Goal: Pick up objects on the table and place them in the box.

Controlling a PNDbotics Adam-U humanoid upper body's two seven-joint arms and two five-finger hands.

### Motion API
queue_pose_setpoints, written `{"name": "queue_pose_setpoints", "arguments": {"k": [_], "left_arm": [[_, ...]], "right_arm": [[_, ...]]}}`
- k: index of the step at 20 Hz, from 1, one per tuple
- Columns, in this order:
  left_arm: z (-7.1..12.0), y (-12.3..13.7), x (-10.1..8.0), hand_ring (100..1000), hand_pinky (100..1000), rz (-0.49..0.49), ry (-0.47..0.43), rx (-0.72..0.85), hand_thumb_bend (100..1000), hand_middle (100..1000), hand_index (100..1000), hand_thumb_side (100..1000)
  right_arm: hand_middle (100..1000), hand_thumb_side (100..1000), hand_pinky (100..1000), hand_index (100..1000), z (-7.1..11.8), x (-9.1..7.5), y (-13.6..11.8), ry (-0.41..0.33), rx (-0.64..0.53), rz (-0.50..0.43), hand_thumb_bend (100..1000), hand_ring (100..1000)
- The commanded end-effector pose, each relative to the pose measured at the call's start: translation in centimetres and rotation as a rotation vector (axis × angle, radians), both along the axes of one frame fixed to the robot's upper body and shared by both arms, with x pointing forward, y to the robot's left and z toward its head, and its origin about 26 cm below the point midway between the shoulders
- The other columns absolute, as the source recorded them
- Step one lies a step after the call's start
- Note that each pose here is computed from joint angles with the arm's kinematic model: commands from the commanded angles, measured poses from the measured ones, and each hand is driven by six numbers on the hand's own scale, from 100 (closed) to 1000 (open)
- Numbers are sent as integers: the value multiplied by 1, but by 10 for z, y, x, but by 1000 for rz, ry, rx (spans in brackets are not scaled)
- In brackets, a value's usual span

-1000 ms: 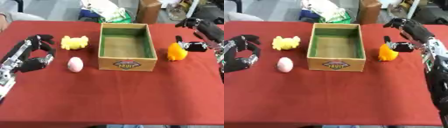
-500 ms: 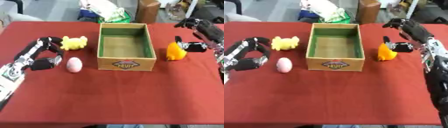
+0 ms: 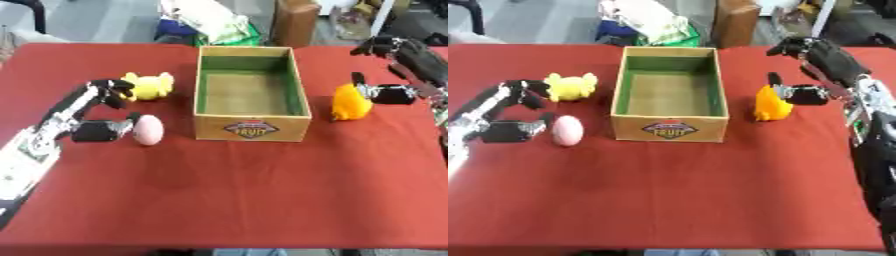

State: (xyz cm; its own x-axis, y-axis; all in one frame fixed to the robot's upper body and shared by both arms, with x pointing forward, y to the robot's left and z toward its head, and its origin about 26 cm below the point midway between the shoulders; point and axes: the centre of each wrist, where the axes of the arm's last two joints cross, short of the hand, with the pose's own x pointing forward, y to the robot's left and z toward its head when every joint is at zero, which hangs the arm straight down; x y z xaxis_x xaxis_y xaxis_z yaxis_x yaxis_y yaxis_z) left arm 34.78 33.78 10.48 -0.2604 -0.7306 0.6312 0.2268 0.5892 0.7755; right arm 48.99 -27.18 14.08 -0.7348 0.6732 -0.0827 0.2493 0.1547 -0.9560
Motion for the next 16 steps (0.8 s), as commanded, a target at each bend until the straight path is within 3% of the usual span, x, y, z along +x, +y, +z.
{"name": "queue_pose_setpoints", "arguments": {"k": [1,8,13,16], "left_arm": [[0,3,8,684,722,9,19,65,393,724,853,244],[-14,3,21,688,724,11,38,155,491,726,852,246],[-21,6,24,698,734,-1,62,245,481,722,846,259],[-22,9,25,658,718,-7,70,300,440,666,806,260]], "right_arm": [[673,322,589,799,16,2,0,-38,-1,6,100,676],[673,322,590,799,15,2,1,-37,1,9,100,677],[674,322,590,799,14,2,1,-36,2,9,100,678],[673,322,590,799,14,2,1,-35,2,9,100,677]]}}
